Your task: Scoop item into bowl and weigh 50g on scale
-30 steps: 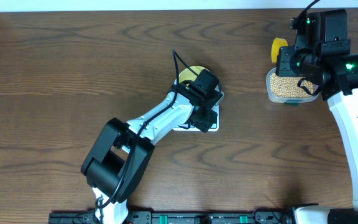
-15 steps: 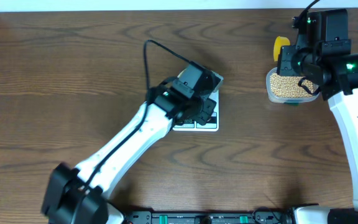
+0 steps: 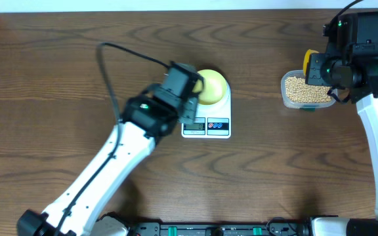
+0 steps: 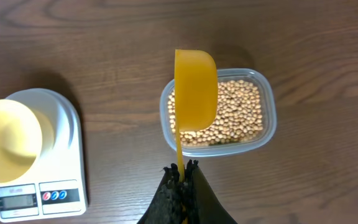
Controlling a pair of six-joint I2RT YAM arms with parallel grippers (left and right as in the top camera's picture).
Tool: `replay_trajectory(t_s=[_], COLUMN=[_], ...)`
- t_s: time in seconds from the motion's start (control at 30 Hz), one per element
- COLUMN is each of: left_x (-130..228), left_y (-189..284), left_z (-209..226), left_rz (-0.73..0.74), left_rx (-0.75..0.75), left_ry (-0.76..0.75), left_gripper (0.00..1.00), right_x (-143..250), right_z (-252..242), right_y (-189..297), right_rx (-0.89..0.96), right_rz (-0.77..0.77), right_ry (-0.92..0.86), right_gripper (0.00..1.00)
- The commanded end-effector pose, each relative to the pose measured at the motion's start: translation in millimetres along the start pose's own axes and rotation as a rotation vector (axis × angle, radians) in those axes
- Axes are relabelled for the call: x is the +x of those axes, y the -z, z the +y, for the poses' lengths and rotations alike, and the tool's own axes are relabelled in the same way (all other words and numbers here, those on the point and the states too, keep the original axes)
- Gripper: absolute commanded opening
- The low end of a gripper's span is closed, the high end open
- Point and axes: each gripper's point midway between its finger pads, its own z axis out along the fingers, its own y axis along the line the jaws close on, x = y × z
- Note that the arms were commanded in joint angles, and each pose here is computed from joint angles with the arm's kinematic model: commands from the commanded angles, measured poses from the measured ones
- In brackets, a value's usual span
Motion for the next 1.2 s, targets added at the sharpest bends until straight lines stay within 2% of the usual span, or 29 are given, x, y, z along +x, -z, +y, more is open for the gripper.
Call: replay_trajectory(t_s=[0.0, 0.3, 0.53, 0.77, 1.17], left_x=[-13, -24, -37, -40, -33], left_y=[10, 16, 19, 21, 19], left_z=[42, 132, 166, 171, 170], left_rz=[-0.054, -0.103, -0.171, -0.184, -0.153], left_rx=[-0.090, -0.223, -0.266, -0.274, -0.274], left_ry=[0.155, 0.368, 0.451, 0.435, 0.432], left_gripper=[0.66, 0.69, 0.71, 0.71, 0.71], right_x=[-6, -3, 14, 19, 43], right_z=[-10, -18, -32, -40, -47], right_y=[4, 2, -4, -10, -67], right_rx=[0.041, 0.079, 0.134, 0.184, 0.258], right_rz=[-0.020, -0.008, 0.075, 0.101, 0.261], right_ry=[0.003, -0.004, -0.042, -0.035, -0.079], right_gripper=[0.01, 0.01, 0.01, 0.01, 0.01])
